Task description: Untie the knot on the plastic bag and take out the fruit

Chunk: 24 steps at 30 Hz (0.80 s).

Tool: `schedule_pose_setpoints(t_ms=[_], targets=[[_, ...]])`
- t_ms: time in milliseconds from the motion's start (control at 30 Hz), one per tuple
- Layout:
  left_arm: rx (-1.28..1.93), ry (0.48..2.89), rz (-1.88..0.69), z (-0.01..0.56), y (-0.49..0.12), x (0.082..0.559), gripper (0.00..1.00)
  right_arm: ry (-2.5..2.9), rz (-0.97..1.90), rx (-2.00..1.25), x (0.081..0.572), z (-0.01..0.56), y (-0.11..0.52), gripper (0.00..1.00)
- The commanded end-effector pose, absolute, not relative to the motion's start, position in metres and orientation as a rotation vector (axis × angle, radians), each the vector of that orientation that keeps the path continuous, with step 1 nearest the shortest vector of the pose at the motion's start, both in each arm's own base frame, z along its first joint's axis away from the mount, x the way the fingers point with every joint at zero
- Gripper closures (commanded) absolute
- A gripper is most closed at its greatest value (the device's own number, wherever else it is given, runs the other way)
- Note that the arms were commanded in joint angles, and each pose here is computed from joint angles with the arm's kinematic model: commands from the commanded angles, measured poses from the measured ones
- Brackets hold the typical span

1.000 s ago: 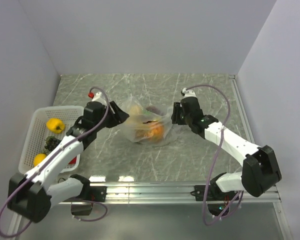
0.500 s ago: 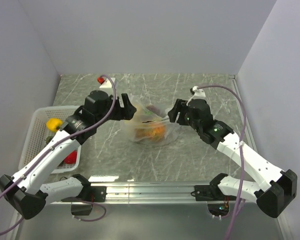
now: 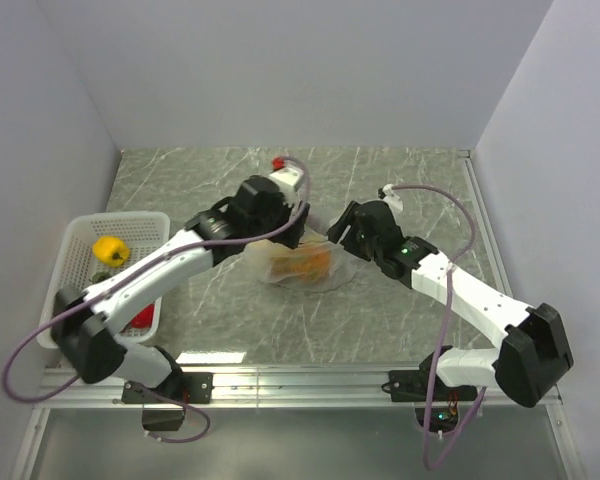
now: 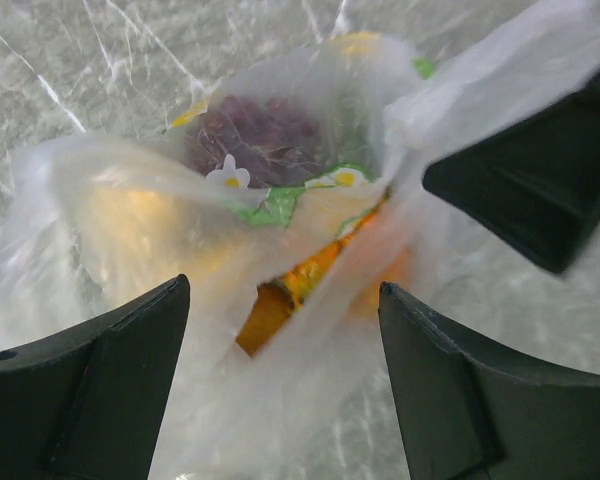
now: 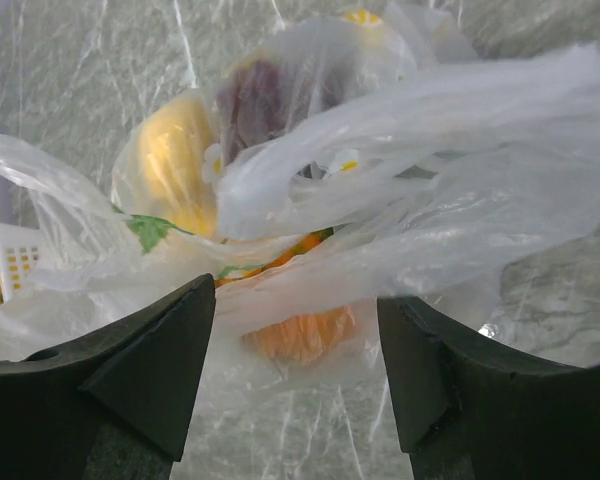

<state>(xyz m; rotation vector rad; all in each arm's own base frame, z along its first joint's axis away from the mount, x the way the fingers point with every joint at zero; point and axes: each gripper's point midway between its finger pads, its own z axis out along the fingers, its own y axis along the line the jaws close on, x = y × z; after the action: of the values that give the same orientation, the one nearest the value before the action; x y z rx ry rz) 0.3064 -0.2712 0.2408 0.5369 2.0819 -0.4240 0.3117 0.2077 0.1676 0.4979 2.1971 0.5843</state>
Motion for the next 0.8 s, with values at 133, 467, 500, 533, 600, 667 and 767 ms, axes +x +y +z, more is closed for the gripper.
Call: schedule_pose_setpoints(t_ms=[133,467,500,533,600,667,767], targets=[[0.709,2.032,-0.247,0.229,-0.293,0.338,0.18,2.203,0.642,0.578,0.309,0.149,0.214,0.3],[0.779,2.138,-0.132,0.175,-0.298,0.343,0.21,2.222,0.663,0.578,0.31,0.127,0.22,0.41],[0.774,2.149,-0.117,0.17,-0.296,0.344,0.22,2.226,0.659,0.577,0.309,0.125,0.219,0.44],[0.76,2.159,-0.116,0.167,-0.296,0.344,0.24,2.229,0.658,0.575,0.308,0.125,0.218,0.54],[0.737,2.175,-0.094,0.159,-0.293,0.345,0.28,2.238,0.658,0.565,0.303,0.124,0.216,0.64],[0.667,2.18,-0.058,0.156,-0.288,0.351,0.4,2.239,0.665,0.539,0.296,0.125,0.214,0.82],[0.523,2.174,0.02,0.153,-0.275,0.363,0.71,2.266,0.653,0.481,0.282,0.119,0.207,0.99]])
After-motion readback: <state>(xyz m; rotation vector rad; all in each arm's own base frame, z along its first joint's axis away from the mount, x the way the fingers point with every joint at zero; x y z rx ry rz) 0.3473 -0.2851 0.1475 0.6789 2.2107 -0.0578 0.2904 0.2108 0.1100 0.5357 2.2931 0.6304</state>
